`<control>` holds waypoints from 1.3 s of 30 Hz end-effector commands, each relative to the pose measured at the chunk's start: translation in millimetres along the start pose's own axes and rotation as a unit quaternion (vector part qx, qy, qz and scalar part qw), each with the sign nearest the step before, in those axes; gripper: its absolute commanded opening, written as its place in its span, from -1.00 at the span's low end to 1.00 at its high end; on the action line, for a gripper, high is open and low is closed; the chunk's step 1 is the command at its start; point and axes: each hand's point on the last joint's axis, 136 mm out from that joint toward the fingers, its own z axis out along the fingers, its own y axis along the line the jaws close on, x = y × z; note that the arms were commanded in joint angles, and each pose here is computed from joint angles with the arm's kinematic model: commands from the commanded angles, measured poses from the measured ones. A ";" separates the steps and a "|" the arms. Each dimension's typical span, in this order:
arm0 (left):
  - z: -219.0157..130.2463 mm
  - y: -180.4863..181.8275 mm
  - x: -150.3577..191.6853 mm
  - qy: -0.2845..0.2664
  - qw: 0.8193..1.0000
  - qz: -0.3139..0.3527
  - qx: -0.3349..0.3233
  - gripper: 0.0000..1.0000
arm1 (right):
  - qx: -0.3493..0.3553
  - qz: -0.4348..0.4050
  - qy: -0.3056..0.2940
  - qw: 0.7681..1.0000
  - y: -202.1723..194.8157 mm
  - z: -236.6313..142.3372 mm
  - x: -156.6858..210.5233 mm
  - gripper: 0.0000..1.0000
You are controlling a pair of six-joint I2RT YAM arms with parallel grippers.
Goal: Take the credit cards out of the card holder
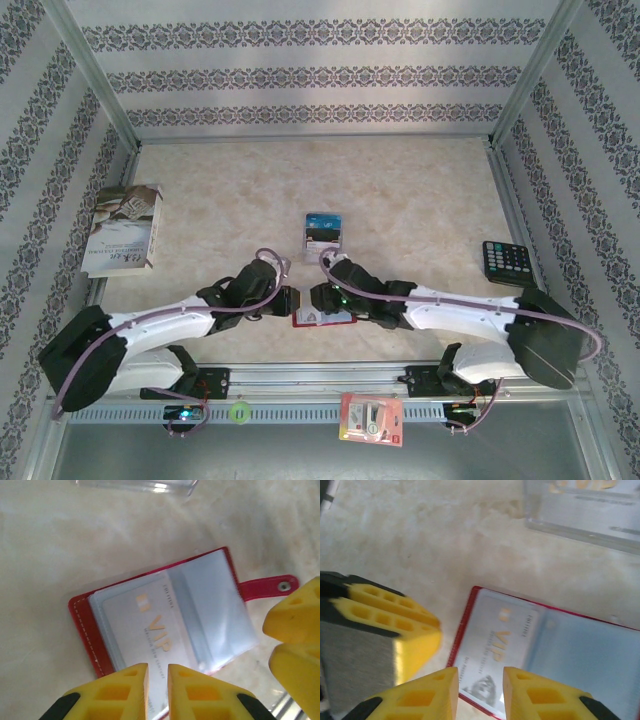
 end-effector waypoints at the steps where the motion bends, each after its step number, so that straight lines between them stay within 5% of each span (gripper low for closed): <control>1: 8.2 -5.1 -10.4 -0.008 1.000 0.006 0.010 -0.63 | -0.018 0.046 0.036 0.998 -5.2 15.3 4.6 -0.44; 18: 23.6 30.9 12.5 0.038 0.997 0.003 -0.063 -0.77 | -0.002 0.110 0.067 0.992 -36.3 32.0 27.6 -0.57; 33: 29.6 33.7 27.0 0.050 0.997 -0.018 -0.048 -0.87 | -0.031 0.142 0.075 0.987 -32.9 38.3 37.4 -0.59; 39: 30.2 30.4 28.3 0.050 0.998 -0.016 -0.045 -0.89 | -0.024 0.151 0.070 0.986 -38.5 39.0 39.7 -0.82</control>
